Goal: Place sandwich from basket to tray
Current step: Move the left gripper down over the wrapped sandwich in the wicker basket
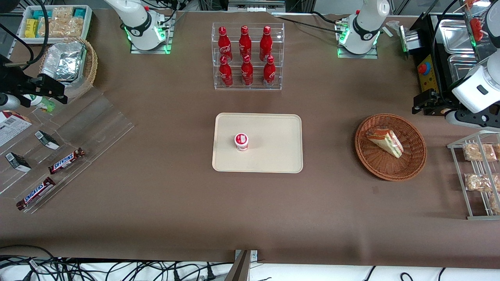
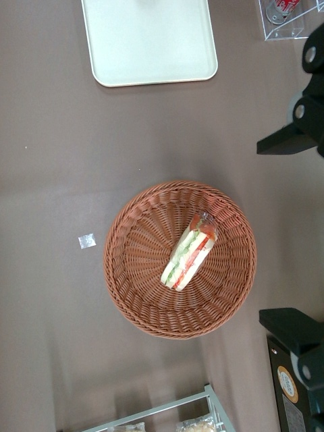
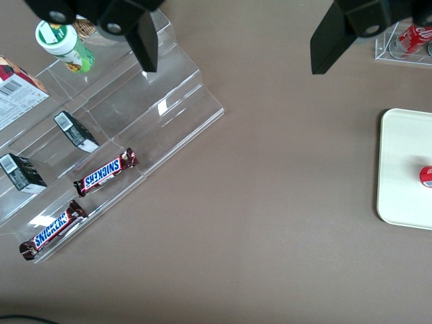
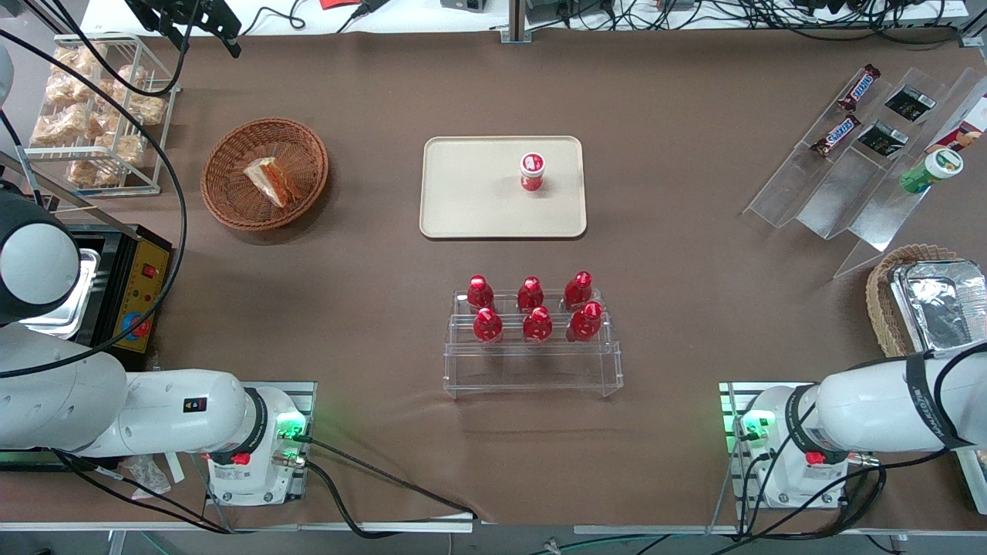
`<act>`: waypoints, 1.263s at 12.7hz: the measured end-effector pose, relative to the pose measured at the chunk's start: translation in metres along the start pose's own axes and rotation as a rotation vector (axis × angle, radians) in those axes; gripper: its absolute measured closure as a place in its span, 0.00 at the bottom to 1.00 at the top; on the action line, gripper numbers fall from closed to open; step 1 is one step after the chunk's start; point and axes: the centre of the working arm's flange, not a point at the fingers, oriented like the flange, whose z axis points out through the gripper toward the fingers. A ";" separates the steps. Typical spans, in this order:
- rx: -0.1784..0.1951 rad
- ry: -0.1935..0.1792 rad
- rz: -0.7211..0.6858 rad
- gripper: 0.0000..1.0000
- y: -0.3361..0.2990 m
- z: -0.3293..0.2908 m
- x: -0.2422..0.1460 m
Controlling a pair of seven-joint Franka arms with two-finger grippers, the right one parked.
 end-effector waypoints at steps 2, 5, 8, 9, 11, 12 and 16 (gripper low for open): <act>0.000 0.000 -0.003 0.00 -0.002 0.000 0.000; -0.001 -0.005 -0.031 0.00 -0.012 0.002 -0.001; 0.001 -0.032 -0.144 0.00 -0.020 0.017 0.000; 0.009 -0.041 -0.191 0.00 -0.022 0.026 0.002; 0.018 -0.044 -0.302 0.00 -0.024 0.056 0.005; 0.020 -0.043 -0.355 0.00 -0.025 0.073 0.004; 0.027 -0.049 -0.589 0.00 -0.028 0.134 -0.007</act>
